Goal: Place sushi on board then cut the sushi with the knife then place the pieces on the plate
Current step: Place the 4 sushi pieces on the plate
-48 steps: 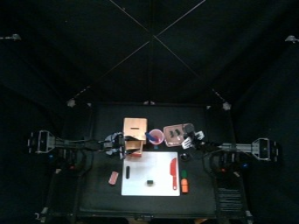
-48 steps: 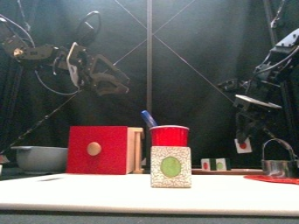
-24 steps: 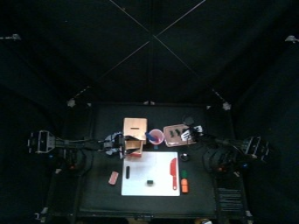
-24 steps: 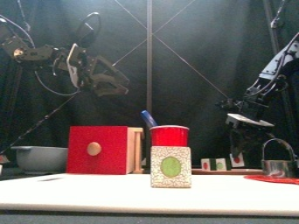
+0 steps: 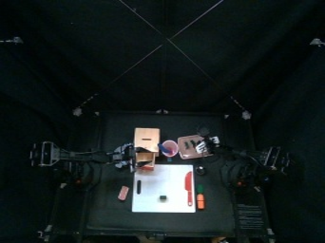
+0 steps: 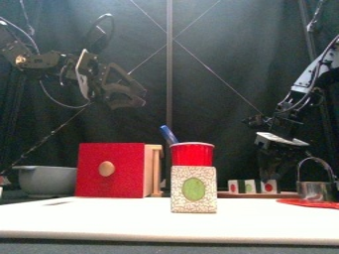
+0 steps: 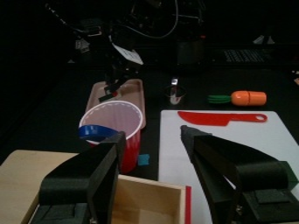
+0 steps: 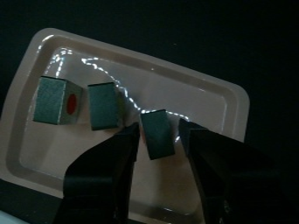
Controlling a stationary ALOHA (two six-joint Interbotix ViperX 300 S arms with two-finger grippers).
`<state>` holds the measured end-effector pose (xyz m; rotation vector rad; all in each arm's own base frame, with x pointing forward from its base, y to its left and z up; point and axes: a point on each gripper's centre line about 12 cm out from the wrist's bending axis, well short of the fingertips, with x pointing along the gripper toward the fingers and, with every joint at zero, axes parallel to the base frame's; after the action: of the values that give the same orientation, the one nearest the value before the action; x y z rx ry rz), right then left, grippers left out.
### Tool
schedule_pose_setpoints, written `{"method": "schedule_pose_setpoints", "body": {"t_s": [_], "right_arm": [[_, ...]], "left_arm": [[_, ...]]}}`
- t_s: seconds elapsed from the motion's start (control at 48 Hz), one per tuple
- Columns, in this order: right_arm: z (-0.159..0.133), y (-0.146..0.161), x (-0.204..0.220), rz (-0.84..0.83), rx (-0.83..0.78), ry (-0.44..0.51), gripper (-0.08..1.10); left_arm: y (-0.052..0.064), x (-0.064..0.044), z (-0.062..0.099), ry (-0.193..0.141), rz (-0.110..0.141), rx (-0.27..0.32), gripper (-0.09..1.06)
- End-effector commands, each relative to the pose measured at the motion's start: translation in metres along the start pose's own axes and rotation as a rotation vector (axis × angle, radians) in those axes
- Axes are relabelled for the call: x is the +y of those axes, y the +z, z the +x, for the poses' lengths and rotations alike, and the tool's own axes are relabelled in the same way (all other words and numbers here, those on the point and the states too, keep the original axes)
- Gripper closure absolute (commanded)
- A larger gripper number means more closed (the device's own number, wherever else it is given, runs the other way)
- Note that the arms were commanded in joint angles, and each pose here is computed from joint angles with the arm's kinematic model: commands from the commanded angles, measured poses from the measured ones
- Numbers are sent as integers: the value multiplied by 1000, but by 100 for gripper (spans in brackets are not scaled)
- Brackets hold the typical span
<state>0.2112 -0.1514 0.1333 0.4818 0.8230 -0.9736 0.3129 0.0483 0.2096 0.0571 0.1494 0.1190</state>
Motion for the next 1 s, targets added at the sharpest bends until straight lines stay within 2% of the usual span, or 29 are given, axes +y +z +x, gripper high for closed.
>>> {"method": "schedule_pose_setpoints", "body": {"t_s": [0.021, 0.146, 0.208, 0.271, 0.354, 0.5, 0.646, 1.0], "right_arm": [[-30, 11, 23, -15, -81, 91, 24], [-71, 0, 71, -108, -132, 320, 24], [-88, -13, 102, -205, -138, 467, 24], [-96, -27, 128, -309, -136, 578, 24], [-97, -48, 160, -444, -109, 665, 24], [-101, -68, 220, -550, -70, 775, 24], [-108, -84, 269, -620, -64, 859, 24], [-91, -93, 292, -663, -49, 855, 24]], "left_arm": [[8, 0, 1, 0, 1, -28, 8], [9, 1, 1, 2, 2, -32, 8], [10, 2, 2, 6, 2, -33, 8], [11, 2, 4, 6, 3, -35, 8], [11, 2, 6, 3, 7, -35, 8], [9, 0, 7, -2, 4, -29, 8], [13, 1, 9, -1, 4, -40, 8], [16, 0, 11, -1, 3, -46, 8]]}}
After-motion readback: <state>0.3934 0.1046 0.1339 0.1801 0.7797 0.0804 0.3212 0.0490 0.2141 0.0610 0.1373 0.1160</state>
